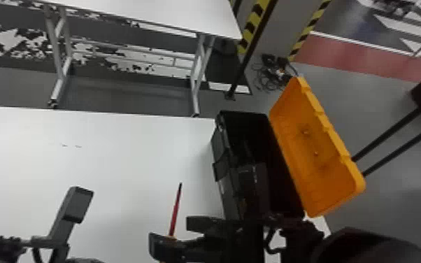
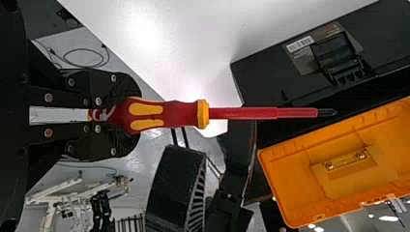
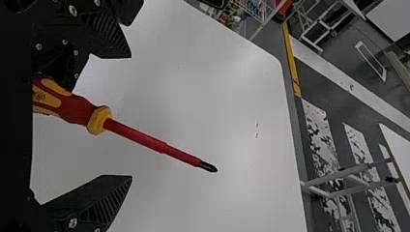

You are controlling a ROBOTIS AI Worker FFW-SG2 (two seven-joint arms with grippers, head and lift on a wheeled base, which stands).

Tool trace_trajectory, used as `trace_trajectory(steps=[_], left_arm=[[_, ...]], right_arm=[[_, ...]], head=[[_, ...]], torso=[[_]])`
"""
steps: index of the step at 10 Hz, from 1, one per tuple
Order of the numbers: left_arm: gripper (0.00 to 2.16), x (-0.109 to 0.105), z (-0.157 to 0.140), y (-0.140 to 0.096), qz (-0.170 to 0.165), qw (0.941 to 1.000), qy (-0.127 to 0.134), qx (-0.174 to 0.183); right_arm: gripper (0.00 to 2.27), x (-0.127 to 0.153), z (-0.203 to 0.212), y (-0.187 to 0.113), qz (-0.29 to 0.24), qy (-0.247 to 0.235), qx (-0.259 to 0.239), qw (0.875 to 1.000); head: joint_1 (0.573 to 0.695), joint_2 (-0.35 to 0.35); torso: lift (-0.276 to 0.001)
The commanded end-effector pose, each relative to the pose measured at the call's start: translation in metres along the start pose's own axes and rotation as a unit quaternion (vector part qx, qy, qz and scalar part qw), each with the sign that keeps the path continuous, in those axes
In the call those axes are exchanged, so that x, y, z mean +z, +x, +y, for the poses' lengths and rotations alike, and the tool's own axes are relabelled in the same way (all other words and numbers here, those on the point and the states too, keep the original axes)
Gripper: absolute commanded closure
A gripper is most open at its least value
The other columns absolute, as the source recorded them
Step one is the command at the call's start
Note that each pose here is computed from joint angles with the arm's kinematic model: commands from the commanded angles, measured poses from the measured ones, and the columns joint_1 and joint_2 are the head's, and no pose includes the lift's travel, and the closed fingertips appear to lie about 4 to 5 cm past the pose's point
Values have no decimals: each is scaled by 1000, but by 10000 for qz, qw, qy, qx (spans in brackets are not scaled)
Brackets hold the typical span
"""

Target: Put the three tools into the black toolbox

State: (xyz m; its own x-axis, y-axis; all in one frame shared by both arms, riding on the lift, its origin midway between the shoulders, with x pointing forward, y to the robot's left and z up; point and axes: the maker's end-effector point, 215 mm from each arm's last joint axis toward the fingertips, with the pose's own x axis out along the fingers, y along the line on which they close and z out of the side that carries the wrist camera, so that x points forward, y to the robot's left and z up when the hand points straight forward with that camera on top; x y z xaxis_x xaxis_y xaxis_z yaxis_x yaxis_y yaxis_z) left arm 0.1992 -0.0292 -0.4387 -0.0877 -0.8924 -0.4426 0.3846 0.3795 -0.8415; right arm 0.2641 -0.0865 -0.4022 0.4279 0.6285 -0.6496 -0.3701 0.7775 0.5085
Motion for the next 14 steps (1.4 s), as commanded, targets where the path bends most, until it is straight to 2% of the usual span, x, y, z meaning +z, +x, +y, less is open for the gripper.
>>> trace_trajectory(steps=[1, 2, 3, 4, 10, 11, 12, 13, 14], left_arm=[[1889, 1, -2, -1, -16, 10000, -16, -37], [1889, 3, -2, -2, -32, 10000, -6, -35], [1889, 5, -3, -1, -41, 10000, 11, -46], [1889, 7, -2, -2, -57, 10000, 18, -39], [1889, 7, 1, -1, -51, 10000, -21, -23], [1730, 6, 1, -1, -47, 10000, -47, -49], [556, 5, -2, -3, -84, 9998, -91, -136], [-2, 4, 0, -4, -101, 9998, -117, -115], [-2, 3, 0, -6, -131, 9997, -149, -143]], right_arm=[[154, -6, 3, 11, 104, 45, 106, 9999], [464, -5, 9, 16, 114, 94, 284, 9995], [1501, -5, 15, 17, 104, 108, 406, 9991], [2246, -5, 15, 17, 104, 119, 383, 9991], [2246, -3, 3, 12, 28, 107, 186, 9998], [2246, -4, 2, 12, 36, 110, 163, 9998], [2246, -4, 1, 12, 37, 107, 140, 9998], [2246, -3, -2, 10, 19, 91, 81, 9999], [2246, 0, -8, 6, -24, 20, -30, 10000]], head=[[695, -311], [695, -302], [695, -280], [695, -260], [695, -275], [695, -276], [695, -278], [695, -282], [695, -284]], torso=[[-51], [-51], [-51], [-51], [-51], [-51], [-51], [-51], [-51]])
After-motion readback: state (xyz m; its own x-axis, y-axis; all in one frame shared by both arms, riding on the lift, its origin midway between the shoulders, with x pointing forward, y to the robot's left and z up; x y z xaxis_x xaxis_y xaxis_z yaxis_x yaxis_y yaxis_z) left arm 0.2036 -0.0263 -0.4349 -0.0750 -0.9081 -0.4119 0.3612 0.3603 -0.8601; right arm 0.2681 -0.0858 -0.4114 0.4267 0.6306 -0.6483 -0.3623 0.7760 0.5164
